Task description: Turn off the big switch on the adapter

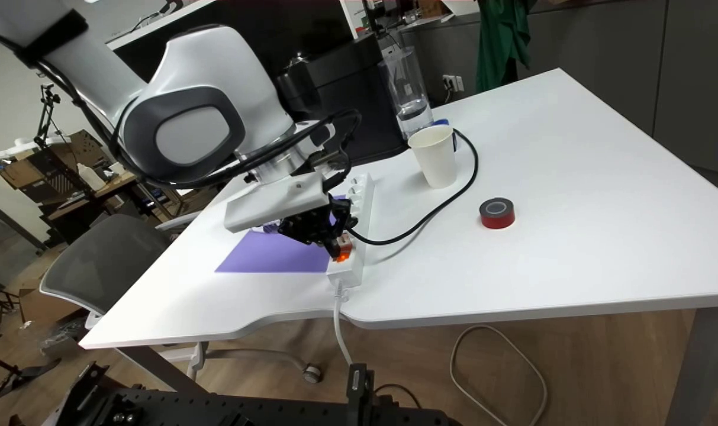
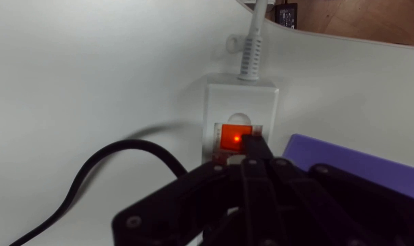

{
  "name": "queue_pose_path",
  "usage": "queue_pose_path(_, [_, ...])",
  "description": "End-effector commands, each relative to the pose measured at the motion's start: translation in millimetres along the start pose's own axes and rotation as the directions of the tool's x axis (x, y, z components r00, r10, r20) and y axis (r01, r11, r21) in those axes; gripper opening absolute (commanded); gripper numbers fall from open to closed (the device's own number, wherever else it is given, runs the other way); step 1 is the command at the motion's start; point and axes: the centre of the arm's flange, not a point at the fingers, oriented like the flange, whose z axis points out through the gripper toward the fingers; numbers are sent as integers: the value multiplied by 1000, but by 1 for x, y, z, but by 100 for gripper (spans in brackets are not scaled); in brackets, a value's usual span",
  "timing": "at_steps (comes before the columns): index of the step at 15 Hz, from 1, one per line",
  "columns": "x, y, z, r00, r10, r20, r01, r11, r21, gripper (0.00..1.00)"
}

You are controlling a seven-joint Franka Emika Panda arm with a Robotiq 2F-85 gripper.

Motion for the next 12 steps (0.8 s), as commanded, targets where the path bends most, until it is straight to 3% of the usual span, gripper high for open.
queue_pose_path(1, [9, 12, 14, 1000, 3, -16, -3, 1000, 11, 0])
queue_pose_path(12, [-4, 6, 52, 998, 17, 64, -19, 999, 25, 0])
